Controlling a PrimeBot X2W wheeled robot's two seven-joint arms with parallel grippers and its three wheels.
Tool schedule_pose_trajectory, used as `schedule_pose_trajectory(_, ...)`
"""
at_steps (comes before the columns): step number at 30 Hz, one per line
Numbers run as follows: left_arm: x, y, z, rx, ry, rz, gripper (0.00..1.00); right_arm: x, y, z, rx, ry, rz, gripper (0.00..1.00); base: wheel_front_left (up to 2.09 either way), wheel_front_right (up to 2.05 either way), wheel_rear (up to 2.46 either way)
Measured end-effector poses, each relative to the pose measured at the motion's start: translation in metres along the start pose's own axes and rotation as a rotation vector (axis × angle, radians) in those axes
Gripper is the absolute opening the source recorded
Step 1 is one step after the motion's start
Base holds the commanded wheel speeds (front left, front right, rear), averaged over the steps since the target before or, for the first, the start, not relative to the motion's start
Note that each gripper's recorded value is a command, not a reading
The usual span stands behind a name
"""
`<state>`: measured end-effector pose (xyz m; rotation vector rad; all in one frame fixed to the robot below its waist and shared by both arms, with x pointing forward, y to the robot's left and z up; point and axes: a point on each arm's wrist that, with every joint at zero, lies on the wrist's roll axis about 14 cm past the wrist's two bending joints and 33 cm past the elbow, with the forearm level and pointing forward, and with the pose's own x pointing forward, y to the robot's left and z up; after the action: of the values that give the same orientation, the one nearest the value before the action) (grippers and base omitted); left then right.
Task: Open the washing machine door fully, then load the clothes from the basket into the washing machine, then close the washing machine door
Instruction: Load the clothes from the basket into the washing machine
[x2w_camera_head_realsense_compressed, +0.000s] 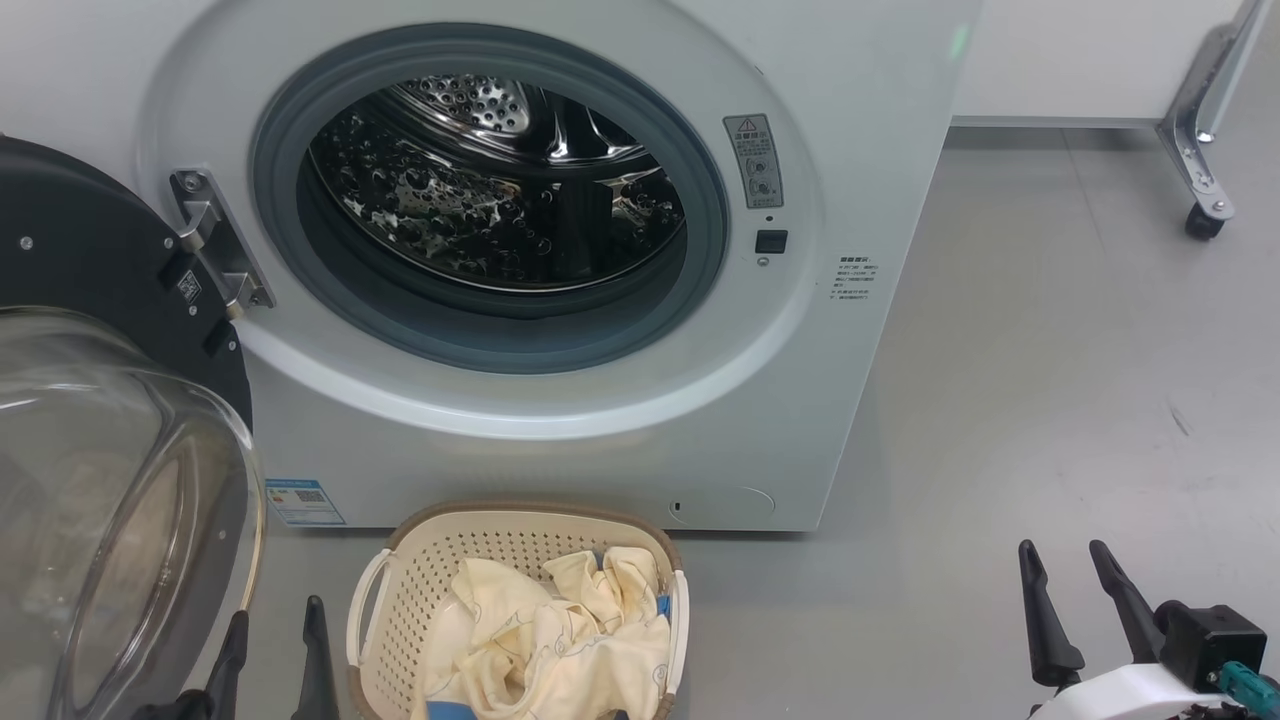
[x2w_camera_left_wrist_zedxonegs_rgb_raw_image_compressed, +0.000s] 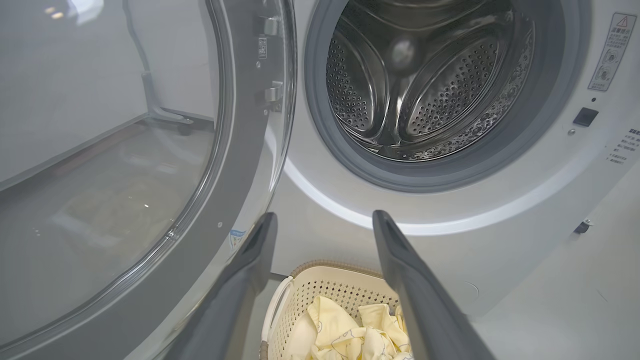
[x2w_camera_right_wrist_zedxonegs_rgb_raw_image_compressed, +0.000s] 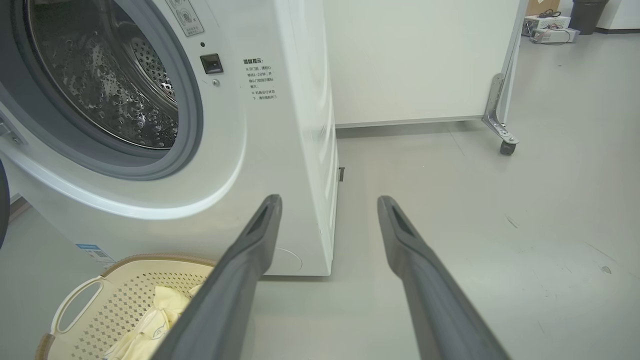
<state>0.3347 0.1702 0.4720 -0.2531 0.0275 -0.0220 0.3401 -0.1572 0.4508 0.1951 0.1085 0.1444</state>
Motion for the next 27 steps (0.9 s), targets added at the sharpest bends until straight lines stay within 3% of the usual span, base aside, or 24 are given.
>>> schedule_pose_trajectory(14, 0.008, -0.009, -0.016, 0.001, 0.053, -0.028, 1.00, 0.008, 0.004, -0.008, 0.012, 0.026, 0.010, 1.00, 0.00, 0.00, 0.00)
schedule_pose_trajectory(27, 0.031, -0.044, -0.088, 0.022, 0.330, -0.168, 1.00, 0.030, -0.010, -0.016, 0.031, 0.046, -0.036, 1.00, 0.00, 0.00, 0.00)
